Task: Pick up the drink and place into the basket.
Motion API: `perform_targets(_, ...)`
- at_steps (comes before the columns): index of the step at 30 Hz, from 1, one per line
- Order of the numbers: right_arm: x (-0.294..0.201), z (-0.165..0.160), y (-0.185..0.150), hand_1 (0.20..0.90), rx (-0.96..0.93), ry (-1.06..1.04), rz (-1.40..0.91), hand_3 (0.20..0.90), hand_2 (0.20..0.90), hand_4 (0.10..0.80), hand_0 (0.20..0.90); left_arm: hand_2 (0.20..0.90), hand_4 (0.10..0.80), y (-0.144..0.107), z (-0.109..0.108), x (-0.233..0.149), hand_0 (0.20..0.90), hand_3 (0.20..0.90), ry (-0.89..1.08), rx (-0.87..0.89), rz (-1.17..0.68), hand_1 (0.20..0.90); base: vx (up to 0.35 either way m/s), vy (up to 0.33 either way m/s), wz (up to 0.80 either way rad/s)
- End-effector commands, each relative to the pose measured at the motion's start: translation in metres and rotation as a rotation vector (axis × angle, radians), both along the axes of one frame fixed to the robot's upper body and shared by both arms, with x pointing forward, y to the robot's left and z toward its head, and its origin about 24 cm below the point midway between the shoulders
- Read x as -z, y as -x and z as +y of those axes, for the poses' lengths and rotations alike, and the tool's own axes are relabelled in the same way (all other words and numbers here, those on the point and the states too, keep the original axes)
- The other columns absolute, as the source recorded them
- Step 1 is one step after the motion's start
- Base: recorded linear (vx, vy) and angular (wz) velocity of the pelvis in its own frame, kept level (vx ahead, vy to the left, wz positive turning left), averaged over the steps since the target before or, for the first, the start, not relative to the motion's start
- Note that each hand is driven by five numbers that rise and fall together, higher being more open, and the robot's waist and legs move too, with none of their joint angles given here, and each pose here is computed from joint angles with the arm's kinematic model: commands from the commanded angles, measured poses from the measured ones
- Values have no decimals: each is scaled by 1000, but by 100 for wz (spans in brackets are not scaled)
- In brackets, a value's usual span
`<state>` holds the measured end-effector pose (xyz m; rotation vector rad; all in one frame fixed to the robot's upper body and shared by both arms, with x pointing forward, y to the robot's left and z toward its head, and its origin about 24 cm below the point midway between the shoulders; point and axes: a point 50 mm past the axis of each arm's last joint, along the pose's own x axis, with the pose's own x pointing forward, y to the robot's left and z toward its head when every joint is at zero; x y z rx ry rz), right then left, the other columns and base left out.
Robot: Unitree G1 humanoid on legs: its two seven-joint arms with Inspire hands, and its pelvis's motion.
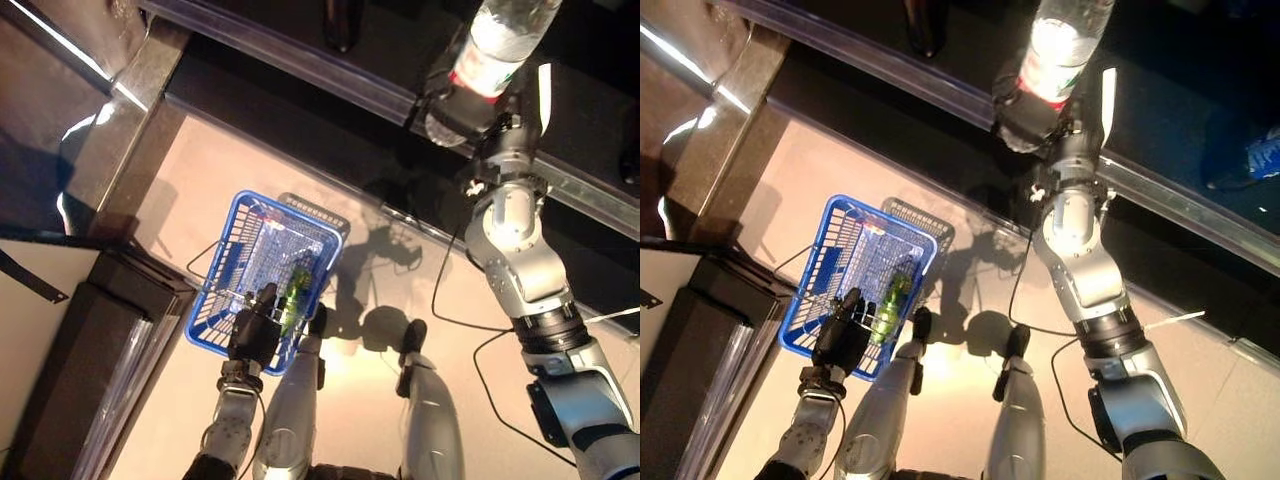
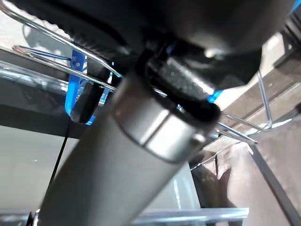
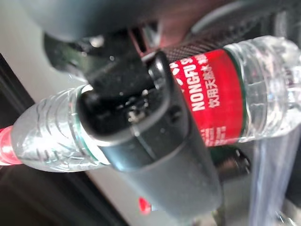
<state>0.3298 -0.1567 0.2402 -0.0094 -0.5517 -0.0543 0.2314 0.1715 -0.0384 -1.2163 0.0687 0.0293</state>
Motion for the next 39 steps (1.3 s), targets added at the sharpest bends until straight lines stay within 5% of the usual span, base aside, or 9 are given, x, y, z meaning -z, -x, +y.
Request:
perform_targets(1, -89, 32, 63, 300, -259, 31, -523, 200, 300, 100, 300, 300, 100, -11, 9, -74, 300, 200, -123, 54, -430, 300, 0, 0, 0)
perform_targets(14, -31, 72, 67, 300, -532, 40, -283, 200, 300, 100, 300, 300, 100, 1, -6, -94, 300, 200, -191, 199, -478, 300, 37, -6, 4)
perform_targets(29, -10, 98, 64, 300, -575, -9, -163, 200, 300, 100, 300, 300, 100, 10, -32, -129, 300, 200, -279, 431, -637, 300, 36, -2, 14)
perform_targets(39, 9, 107, 61, 300, -538, -25, -92, 200, 300, 100, 300, 300, 100, 27, -52, -175, 300, 200, -285, 671, -956, 300, 12, -18, 9)
